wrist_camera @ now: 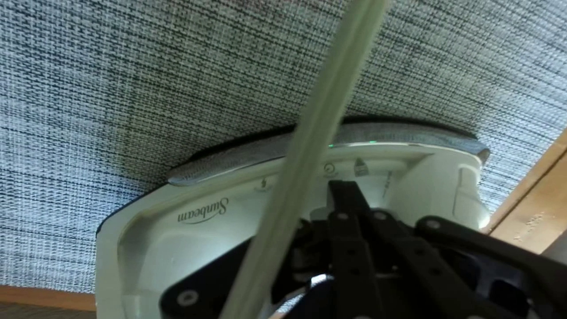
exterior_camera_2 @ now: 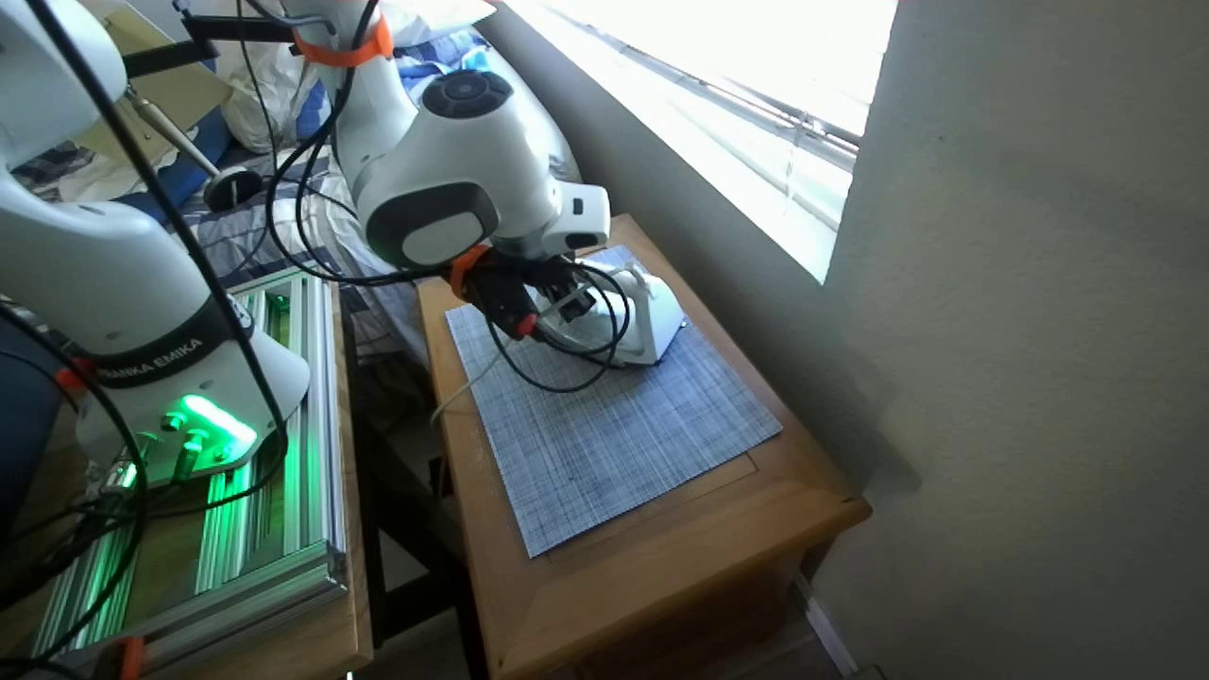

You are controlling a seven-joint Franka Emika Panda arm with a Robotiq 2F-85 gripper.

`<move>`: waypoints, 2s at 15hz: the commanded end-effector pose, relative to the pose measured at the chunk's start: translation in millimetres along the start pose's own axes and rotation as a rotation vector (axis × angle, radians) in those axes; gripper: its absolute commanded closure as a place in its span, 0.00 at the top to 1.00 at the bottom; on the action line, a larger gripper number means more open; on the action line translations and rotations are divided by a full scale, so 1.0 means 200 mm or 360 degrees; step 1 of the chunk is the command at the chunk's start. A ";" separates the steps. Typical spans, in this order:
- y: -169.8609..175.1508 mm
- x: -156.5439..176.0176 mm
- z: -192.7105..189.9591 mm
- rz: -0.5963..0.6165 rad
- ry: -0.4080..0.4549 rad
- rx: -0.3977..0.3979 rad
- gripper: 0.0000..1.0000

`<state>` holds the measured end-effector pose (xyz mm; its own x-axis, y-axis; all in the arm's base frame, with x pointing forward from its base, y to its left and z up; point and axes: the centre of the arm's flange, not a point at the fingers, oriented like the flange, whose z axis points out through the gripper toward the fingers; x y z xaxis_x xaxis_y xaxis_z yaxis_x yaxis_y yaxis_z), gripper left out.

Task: Slightly move the iron

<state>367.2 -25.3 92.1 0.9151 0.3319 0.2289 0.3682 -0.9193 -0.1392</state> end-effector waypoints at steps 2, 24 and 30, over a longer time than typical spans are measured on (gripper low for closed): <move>0.00 0.01 -0.02 0.0017 -0.0002 -0.0034 0.00; 0.01 0.06 0.04 0.0006 -0.0013 -0.0021 0.00; 0.01 0.07 0.06 0.0001 -0.0011 -0.0019 0.00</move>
<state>374.3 -20.4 91.6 0.9133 0.3360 0.2302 0.3700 -0.9207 -0.1243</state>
